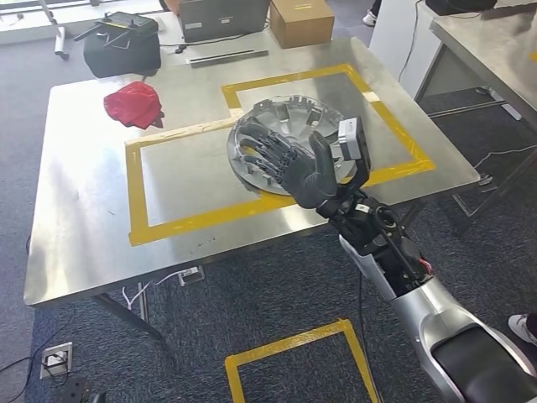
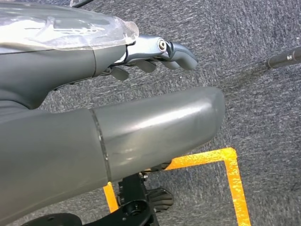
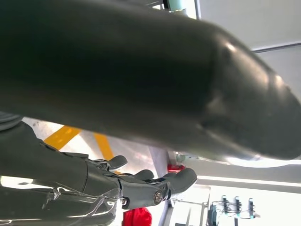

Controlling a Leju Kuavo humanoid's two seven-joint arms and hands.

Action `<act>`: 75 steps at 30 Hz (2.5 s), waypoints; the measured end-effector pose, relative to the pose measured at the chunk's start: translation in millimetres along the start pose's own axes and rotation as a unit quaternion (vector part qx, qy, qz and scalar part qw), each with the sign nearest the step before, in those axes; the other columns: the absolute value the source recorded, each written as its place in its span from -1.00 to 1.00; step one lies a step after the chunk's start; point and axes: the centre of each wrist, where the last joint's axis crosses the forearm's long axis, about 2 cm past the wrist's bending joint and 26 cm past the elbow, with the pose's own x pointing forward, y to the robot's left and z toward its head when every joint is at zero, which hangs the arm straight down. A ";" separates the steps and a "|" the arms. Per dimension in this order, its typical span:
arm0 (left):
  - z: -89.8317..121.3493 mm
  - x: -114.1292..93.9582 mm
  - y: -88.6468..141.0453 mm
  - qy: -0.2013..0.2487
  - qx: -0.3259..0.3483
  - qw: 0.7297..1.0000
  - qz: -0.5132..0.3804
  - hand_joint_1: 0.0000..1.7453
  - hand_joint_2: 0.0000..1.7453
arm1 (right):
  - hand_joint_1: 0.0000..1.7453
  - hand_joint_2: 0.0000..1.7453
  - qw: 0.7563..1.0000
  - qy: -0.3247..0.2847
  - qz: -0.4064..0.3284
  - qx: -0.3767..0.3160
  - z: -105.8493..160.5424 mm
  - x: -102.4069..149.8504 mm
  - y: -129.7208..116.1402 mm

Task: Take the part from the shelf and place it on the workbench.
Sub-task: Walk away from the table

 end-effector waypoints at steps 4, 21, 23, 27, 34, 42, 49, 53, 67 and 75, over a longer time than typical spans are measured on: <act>-0.1 0.2 0.0 0.001 0.000 1.000 0.001 -1.00 -1.00 | -1.00 -1.00 1.000 0.000 -0.006 0.005 0.2 -0.2 0.4; -0.6 1.7 -0.1 0.001 0.001 1.000 0.003 -1.00 -1.00 | -1.00 -1.00 1.000 0.004 -0.008 0.008 2.8 -3.2 2.9; -0.7 1.9 -0.4 0.001 0.000 1.000 0.003 -1.00 -1.00 | -1.00 -1.00 1.000 0.003 -0.005 0.008 2.9 -3.3 2.6; -1.8 5.1 -0.4 -0.002 0.001 1.000 0.004 -1.00 -1.00 | -1.00 -1.00 1.000 0.001 0.000 0.008 2.7 -3.4 1.4; -2.0 5.6 0.4 -0.001 0.001 1.000 0.003 -1.00 -1.00 | -1.00 -1.00 1.000 0.002 0.003 0.008 3.3 -4.9 0.1; -2.6 7.3 1.0 -0.003 0.002 1.000 0.005 -1.00 -1.00 | -1.00 -1.00 1.000 0.003 0.003 0.013 1.9 -4.1 -1.4; -2.1 6.0 0.5 -0.001 0.002 1.000 0.005 -1.00 -1.00 | -1.00 -1.00 1.000 0.005 0.002 0.012 1.9 -4.7 -2.1; -1.7 4.7 0.0 0.000 0.001 1.000 0.006 -1.00 -1.00 | -1.00 -1.00 1.000 0.008 0.001 0.010 2.5 -6.1 -3.1; -1.9 5.3 -0.8 0.000 0.001 1.000 0.008 -1.00 -1.00 | -1.00 -1.00 1.000 0.019 0.006 -0.001 -1.0 -3.7 -6.4; -2.3 6.4 -0.2 -0.001 0.002 1.000 0.008 -1.00 -1.00 | -1.00 -1.00 1.000 0.017 0.008 -0.001 -2.9 -1.4 -7.4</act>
